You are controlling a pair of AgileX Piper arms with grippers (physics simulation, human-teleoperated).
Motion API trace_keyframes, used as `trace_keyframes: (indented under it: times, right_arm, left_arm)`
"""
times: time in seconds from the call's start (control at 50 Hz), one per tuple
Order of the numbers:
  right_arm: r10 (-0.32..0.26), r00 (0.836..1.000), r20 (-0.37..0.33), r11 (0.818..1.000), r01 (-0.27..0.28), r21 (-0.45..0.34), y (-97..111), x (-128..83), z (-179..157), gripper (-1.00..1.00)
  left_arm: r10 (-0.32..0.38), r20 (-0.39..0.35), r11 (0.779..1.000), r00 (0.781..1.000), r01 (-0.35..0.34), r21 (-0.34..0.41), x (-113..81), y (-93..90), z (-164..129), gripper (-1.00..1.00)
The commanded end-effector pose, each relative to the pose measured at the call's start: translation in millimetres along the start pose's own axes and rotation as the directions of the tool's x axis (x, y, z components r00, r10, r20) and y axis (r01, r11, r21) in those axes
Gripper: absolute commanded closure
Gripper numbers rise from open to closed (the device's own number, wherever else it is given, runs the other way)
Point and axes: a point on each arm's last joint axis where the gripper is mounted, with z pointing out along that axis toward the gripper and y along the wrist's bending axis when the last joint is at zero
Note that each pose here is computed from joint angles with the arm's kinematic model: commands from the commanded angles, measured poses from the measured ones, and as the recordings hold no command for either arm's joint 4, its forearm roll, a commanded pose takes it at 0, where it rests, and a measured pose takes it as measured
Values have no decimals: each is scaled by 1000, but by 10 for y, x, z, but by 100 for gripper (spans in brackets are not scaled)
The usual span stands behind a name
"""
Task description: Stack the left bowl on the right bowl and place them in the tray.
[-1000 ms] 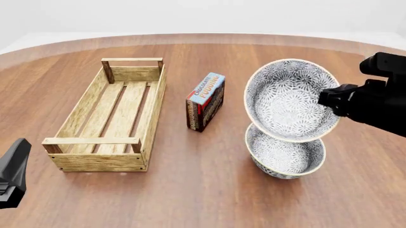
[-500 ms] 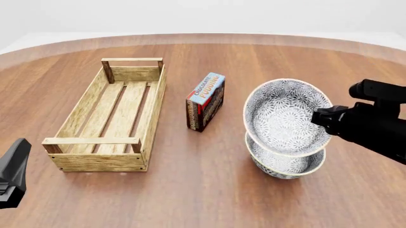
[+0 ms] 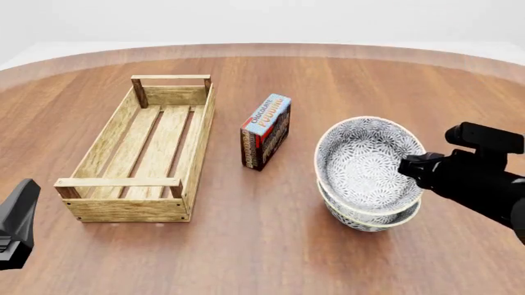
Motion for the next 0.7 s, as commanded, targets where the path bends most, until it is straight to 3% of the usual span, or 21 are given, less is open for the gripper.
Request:
trace_keyframes:
  times: [0.02,0.1,0.12,0.7]
  right_arm:
    - [33,999,3,999,-33,4,-19,52,30,100]
    - [25,1000,6,1000,-25,-3,-4,43,6,100]
    - [21,1000,8,1000,-21,0,-7,31,6,-100]
    - [6,1000,0,1000,-6,9,-3,-34,-16,-100]
  left_arm:
    - [0,0,1000,1000,0,0,0,0,0,-100]
    - [0,0,1000,1000,0,0,0,0,0,-100]
    - [0,0,1000,1000,0,0,0,0,0,-100]
    - [0,0,1000,1000,0,0,0,0,0,-100]
